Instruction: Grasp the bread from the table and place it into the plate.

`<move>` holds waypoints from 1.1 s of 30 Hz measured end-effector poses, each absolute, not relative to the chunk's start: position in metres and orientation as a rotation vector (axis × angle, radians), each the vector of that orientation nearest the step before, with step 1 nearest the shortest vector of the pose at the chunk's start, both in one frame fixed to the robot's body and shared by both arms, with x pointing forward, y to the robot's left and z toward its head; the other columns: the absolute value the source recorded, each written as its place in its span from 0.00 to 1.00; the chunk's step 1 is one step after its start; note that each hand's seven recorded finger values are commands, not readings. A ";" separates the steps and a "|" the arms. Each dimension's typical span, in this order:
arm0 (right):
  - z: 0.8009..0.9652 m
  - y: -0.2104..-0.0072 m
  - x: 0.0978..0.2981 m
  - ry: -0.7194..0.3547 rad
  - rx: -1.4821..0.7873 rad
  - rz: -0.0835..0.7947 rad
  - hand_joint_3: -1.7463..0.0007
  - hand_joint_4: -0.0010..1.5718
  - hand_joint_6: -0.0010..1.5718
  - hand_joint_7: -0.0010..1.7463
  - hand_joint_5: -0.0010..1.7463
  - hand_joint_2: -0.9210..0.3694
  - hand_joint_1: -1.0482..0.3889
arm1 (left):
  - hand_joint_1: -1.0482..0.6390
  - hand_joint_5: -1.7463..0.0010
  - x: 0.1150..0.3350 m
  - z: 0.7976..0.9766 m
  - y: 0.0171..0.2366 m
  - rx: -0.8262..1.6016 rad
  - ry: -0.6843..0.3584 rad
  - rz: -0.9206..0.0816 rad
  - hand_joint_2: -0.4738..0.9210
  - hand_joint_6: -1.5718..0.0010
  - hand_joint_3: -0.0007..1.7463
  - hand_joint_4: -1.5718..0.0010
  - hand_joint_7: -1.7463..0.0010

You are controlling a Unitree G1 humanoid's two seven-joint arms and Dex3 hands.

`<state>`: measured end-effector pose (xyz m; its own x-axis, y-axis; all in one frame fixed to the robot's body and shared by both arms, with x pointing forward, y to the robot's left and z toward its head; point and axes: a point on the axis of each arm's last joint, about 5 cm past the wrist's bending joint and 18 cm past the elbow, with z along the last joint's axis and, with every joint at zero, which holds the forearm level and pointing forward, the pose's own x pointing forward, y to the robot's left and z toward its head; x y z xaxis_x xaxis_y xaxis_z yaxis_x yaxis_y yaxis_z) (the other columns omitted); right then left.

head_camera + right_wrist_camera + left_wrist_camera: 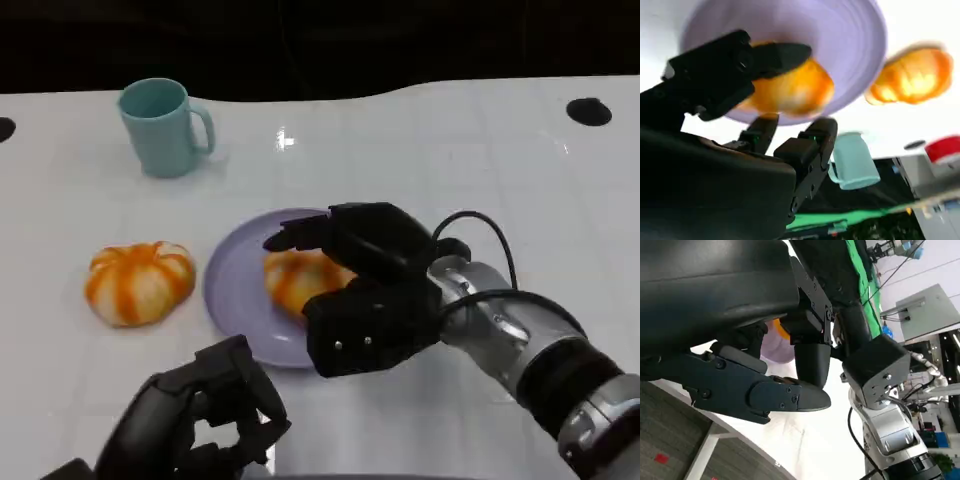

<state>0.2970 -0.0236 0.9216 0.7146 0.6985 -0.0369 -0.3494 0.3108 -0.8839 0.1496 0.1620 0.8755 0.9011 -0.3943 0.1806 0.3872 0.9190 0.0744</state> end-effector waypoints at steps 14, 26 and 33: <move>0.943 -0.045 0.289 -0.389 -1.080 0.789 0.82 0.00 0.09 0.00 0.11 0.00 0.18 | 0.31 0.00 0.150 0.877 0.161 0.036 -0.194 -0.404 1.00 0.63 0.20 0.57 0.10; 0.946 -0.090 0.268 -0.395 -0.934 0.760 0.85 0.00 0.10 0.01 0.17 0.00 0.21 | 0.32 0.00 0.150 0.878 0.161 0.032 -0.193 -0.402 1.00 0.64 0.20 0.57 0.09; 0.918 -0.125 0.235 -0.499 -0.618 0.573 0.91 0.32 0.31 0.50 0.69 0.02 0.50 | 0.31 0.00 0.149 0.878 0.162 0.036 -0.191 -0.397 1.00 0.63 0.19 0.57 0.09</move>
